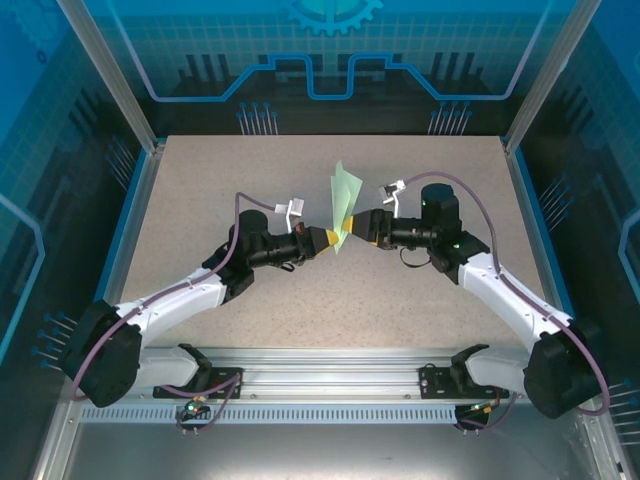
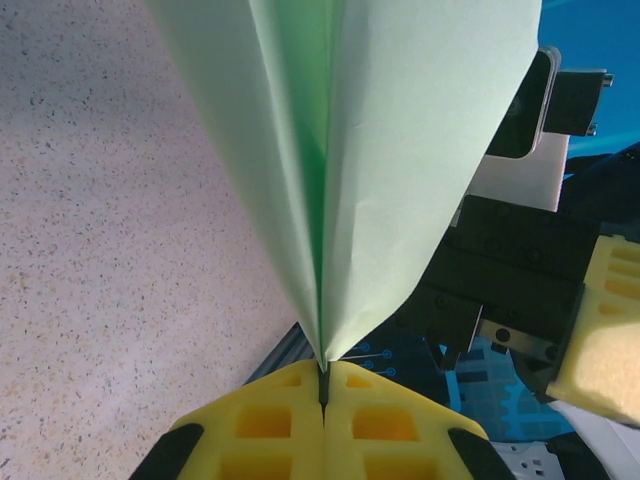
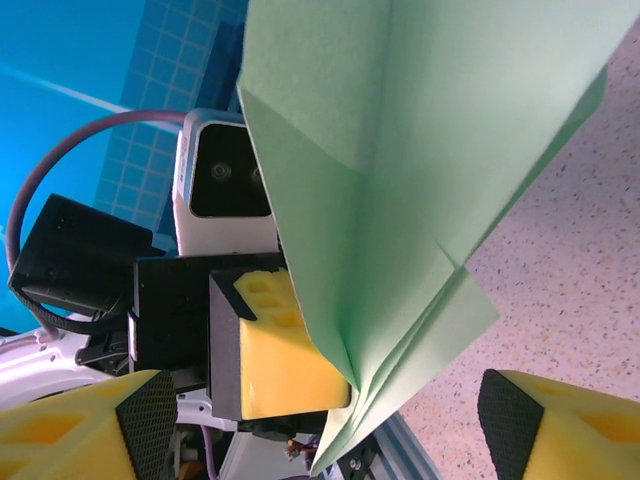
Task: Fold a paper plane with a square sheet of paper (pick it up from the middle)
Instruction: Place the paper plane at the center of the table.
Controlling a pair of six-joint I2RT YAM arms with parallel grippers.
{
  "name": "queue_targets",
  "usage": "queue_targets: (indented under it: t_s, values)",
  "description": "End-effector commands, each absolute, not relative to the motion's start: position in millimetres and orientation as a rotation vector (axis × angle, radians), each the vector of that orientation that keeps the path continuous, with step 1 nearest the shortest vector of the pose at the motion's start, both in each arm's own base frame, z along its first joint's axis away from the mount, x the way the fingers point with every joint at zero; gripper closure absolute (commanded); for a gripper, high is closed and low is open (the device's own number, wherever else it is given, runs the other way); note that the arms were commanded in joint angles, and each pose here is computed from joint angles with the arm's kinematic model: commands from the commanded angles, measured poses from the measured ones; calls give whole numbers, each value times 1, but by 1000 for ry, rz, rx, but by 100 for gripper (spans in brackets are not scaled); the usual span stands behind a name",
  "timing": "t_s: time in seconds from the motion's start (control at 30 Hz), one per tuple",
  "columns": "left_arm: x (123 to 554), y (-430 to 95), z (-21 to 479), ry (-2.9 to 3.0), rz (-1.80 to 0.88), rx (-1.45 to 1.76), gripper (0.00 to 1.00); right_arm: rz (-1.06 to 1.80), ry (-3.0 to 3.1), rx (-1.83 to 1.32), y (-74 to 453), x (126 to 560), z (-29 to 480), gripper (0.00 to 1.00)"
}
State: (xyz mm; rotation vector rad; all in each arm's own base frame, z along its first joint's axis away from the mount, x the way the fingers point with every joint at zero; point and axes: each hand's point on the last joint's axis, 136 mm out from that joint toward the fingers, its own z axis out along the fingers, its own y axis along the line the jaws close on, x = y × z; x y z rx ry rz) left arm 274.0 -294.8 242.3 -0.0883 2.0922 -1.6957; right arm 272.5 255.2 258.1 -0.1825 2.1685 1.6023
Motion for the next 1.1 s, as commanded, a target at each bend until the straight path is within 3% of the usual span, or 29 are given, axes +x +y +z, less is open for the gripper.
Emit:
queue_targets:
  t_s: [0.0, 0.2, 0.4, 0.73, 0.93, 1.07]
  values:
    - [273, -299, 269, 2019, -1732, -42, 100, 1644, 2189, -155, 266, 273, 250, 17]
    - [270, -299, 271, 2014, -1752, -36, 100, 1671, 2199, -202, 285, 278, 252, 23]
    - [268, -298, 275, 2003, -1768, -31, 100, 1703, 2151, -221, 292, 290, 265, 51]
    - [266, -298, 277, 2002, -1776, -31, 100, 1705, 2105, -231, 288, 300, 277, 78]
    - [266, -298, 277, 2005, -1776, -30, 100, 1700, 2088, -224, 282, 303, 282, 74]
    - [266, -298, 274, 2016, -1773, -34, 100, 1686, 2053, -221, 278, 308, 287, 82]
